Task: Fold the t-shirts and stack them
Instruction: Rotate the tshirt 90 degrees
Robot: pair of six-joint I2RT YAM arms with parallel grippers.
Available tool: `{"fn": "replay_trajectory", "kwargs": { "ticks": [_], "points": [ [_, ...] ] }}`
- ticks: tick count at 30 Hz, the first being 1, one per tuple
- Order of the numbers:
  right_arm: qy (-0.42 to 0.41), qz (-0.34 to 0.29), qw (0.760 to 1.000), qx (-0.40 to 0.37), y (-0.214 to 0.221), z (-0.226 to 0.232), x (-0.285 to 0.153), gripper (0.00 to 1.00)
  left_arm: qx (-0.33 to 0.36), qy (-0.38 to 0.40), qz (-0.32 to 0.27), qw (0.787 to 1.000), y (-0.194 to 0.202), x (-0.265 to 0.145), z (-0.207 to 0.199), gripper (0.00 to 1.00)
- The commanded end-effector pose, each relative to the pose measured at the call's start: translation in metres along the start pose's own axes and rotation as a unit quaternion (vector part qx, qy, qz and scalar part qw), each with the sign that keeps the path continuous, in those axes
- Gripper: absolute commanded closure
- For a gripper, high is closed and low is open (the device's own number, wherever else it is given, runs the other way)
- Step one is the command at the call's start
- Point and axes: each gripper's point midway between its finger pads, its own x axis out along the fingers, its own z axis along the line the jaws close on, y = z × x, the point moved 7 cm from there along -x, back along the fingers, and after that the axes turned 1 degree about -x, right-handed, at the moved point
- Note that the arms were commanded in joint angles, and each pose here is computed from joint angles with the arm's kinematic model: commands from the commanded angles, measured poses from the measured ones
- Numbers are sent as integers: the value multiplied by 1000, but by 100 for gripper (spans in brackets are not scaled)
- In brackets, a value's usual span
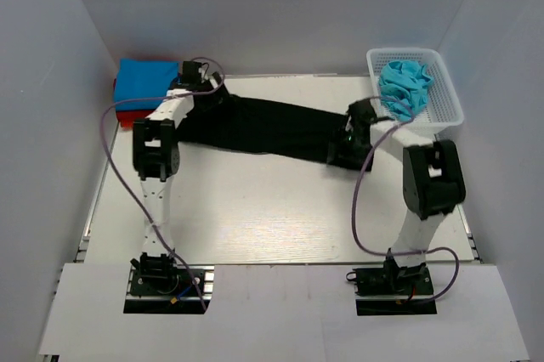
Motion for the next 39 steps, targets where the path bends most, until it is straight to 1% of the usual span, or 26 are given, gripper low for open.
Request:
{"fn": "replay_trajectory", "kwargs": {
  "ticks": [1,3,4,5,6,7,8,9,11,12,13,16,17,19,20,23,25,26,28,29,30,31,33,34,36,39],
  "points": [
    [-35,152,985,-70,109,30,-27,10,54,102,3,993,3,37,-61,0],
    [-61,211,968,-118,152,45,-51,10,66,169,-13,983,-2,79,-87,0],
    [-142,243,945,-165,177,65,-78,10,49,215,-18,975,-1,84,-113,0],
    [-149,246,940,-183,182,71,-87,10,28,234,-9,972,11,99,-114,0],
    [-153,250,929,-228,194,83,-98,10,22,292,-53,955,2,105,-125,0],
    [-181,248,908,-284,199,92,-108,10,5,318,-47,947,18,113,-135,0],
    [-224,209,901,-308,192,104,-130,10,-21,339,-49,939,22,116,-141,0],
    [-292,208,882,-306,195,115,-143,10,-25,330,-72,941,24,127,-144,0],
    [-344,119,876,-318,182,129,-160,10,15,352,-93,931,29,118,-171,0],
    [-348,106,878,-311,179,131,-163,10,34,395,-128,909,21,105,-182,0],
    [-355,89,875,-318,177,132,-168,10,34,394,-125,910,37,111,-178,0],
    [-305,52,903,-297,165,127,-171,10,81,426,-189,881,23,89,-209,0],
    [-236,23,934,-268,154,119,-164,10,88,439,-190,873,27,87,-216,0],
    [-171,16,957,-233,147,107,-157,10,87,452,-192,867,22,79,-223,0],
    [-102,-9,977,-188,135,96,-151,10,89,458,-198,862,17,69,-229,0],
    [-25,-9,992,-124,122,74,-131,10,96,439,-241,860,-13,21,-251,0],
    [-20,-18,994,-110,118,69,-119,10,93,432,-261,858,-31,-16,-267,0],
    [-12,-19,995,-97,114,62,-113,10,78,396,-250,880,-47,-44,-267,0],
    [-3,2,996,-94,113,53,-90,10,76,391,-222,890,-57,-78,-261,0],
    [-7,10,996,-84,109,49,-83,10,103,429,-231,867,-62,-136,-277,0],
    [-6,19,996,-85,110,49,-76,10,104,407,-220,880,-59,-137,-264,0],
    [3,42,996,-82,112,45,-58,10,143,393,-233,878,-59,-150,-261,0],
    [-15,63,994,-84,116,50,-46,10,158,335,-200,907,-42,-159,-247,0],
    [-12,72,994,-85,118,50,-41,10,182,329,-208,903,-40,-190,-246,0],
    [-13,94,993,-68,127,48,-37,10,175,283,-161,929,-13,-182,-216,0],
    [-61,136,987,-50,146,55,-40,10,161,262,-148,940,20,-206,-178,0]
  ]
}}
